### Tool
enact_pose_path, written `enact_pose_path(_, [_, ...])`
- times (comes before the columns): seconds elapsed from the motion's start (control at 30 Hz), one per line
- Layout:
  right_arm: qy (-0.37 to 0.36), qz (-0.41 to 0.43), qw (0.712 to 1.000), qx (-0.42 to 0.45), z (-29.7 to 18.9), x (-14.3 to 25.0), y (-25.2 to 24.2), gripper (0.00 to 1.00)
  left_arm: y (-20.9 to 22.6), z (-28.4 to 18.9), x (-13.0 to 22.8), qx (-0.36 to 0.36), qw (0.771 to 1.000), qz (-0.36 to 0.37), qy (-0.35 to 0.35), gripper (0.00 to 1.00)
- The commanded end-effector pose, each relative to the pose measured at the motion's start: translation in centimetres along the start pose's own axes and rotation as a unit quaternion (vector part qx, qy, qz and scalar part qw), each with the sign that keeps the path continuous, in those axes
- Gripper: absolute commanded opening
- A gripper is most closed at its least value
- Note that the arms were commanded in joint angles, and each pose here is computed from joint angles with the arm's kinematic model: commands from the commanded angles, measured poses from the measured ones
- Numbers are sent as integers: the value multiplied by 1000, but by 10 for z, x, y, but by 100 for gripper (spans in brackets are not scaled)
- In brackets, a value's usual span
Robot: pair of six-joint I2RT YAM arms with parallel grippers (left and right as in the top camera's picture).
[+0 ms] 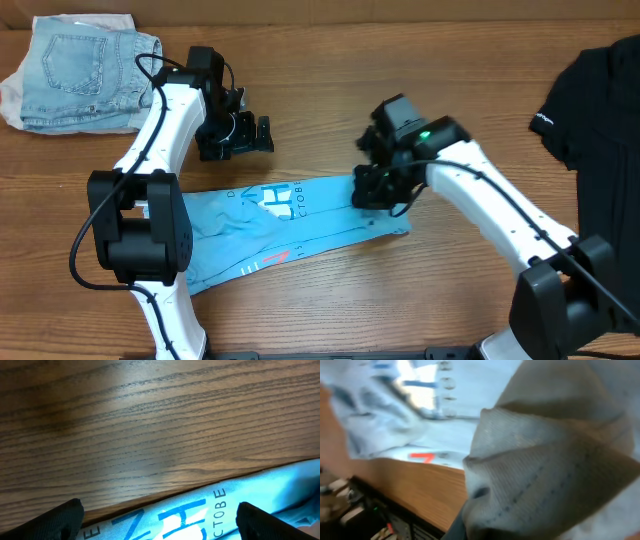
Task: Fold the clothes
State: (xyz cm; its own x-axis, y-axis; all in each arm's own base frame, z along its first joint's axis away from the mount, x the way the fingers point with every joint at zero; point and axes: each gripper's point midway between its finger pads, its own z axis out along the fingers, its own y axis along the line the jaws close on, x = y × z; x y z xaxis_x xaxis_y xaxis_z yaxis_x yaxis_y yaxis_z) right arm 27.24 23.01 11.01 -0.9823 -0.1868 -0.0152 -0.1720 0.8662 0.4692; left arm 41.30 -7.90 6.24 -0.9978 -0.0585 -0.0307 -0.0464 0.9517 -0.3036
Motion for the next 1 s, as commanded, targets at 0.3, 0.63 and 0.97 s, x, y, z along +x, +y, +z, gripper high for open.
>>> enact_pose_path(0.3, [10,-50,996,-71,38,25,75,19,-6,-11,-6,-1,1000,1,-18,100])
enact_pose_path(0.63, [-9,-60,995,-76,34,15,79,100,-6,-11,-5,-1,1000,1,-16,100])
enact_pose_path(0.97, [-19,-16,999,31,24,2,18,100,-6,-11,-4,-1,1000,0,-15,100])
